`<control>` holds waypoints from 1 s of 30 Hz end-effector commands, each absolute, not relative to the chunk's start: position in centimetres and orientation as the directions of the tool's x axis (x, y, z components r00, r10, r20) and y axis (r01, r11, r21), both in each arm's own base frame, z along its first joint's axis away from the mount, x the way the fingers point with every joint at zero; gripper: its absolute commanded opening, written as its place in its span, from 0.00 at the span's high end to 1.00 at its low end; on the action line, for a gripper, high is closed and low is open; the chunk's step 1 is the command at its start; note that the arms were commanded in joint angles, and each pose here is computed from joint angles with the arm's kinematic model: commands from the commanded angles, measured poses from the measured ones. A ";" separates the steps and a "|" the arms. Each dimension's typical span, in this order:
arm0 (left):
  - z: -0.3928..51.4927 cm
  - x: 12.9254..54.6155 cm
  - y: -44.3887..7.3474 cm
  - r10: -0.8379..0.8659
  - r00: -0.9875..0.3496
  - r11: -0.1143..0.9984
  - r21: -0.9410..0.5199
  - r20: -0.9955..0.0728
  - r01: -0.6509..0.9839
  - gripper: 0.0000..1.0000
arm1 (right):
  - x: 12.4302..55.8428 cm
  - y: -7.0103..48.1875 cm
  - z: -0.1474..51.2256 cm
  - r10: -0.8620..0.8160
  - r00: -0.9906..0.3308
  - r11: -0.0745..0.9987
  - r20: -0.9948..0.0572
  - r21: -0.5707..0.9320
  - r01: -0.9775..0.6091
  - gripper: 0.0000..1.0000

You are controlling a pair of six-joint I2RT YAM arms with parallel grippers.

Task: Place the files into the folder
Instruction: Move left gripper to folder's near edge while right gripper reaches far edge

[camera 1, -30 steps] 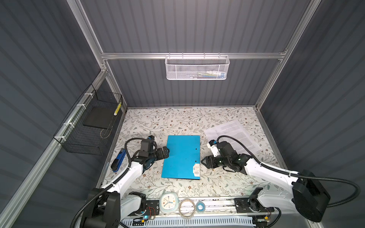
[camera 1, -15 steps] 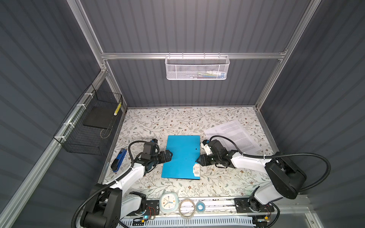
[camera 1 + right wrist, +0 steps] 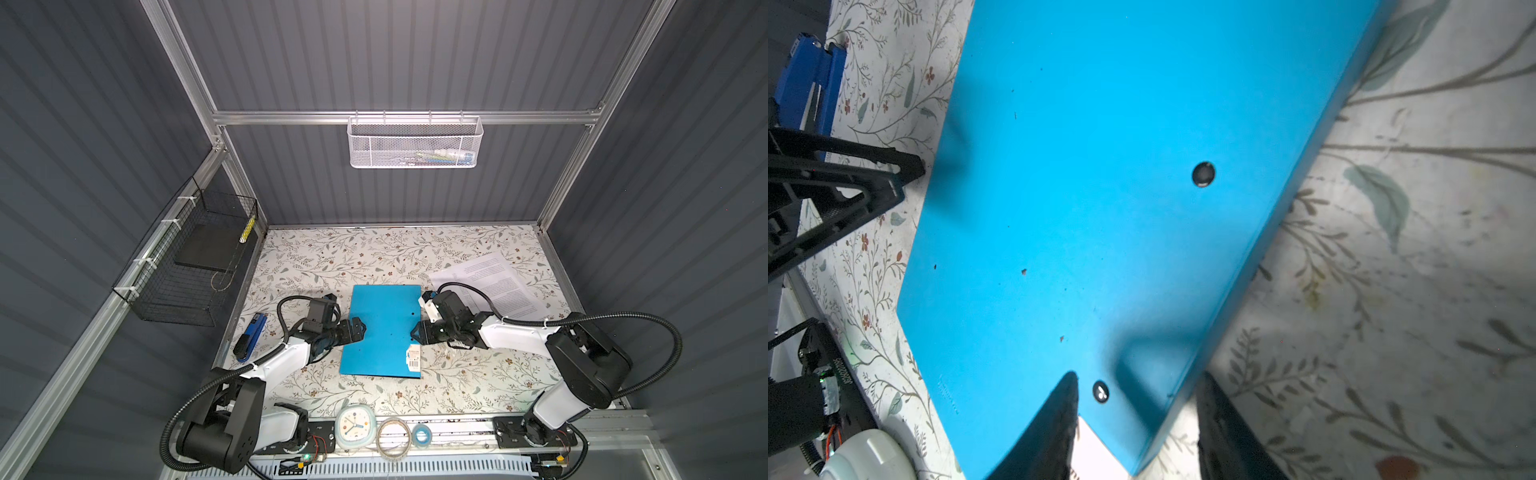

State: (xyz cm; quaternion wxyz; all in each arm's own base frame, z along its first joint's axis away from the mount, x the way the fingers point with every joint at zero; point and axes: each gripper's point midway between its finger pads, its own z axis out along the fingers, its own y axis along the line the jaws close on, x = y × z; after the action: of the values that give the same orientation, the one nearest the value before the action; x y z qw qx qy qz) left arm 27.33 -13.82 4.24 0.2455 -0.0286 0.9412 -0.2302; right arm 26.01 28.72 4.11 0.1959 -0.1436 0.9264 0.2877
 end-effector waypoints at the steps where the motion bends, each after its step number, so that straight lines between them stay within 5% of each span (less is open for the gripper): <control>1: 4.5 27.7 -14.1 -0.160 -0.876 0.893 -0.445 -0.455 0.068 0.01 | 26.4 28.9 4.1 -0.140 -0.888 0.803 -0.438 0.474 -0.361 0.53; 30: 7.4 28.3 -18.0 -0.093 -0.870 0.791 -0.567 -0.484 0.231 0.01 | 26.4 32.0 3.9 -0.084 -0.926 0.718 -0.369 0.622 -0.313 0.61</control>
State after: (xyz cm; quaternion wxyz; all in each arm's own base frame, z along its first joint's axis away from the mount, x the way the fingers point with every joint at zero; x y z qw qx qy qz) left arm 28.59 -15.27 4.87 0.2520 -0.0076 0.9323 -0.2592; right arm 26.61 29.61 2.70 0.1600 -0.0873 0.9333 0.3095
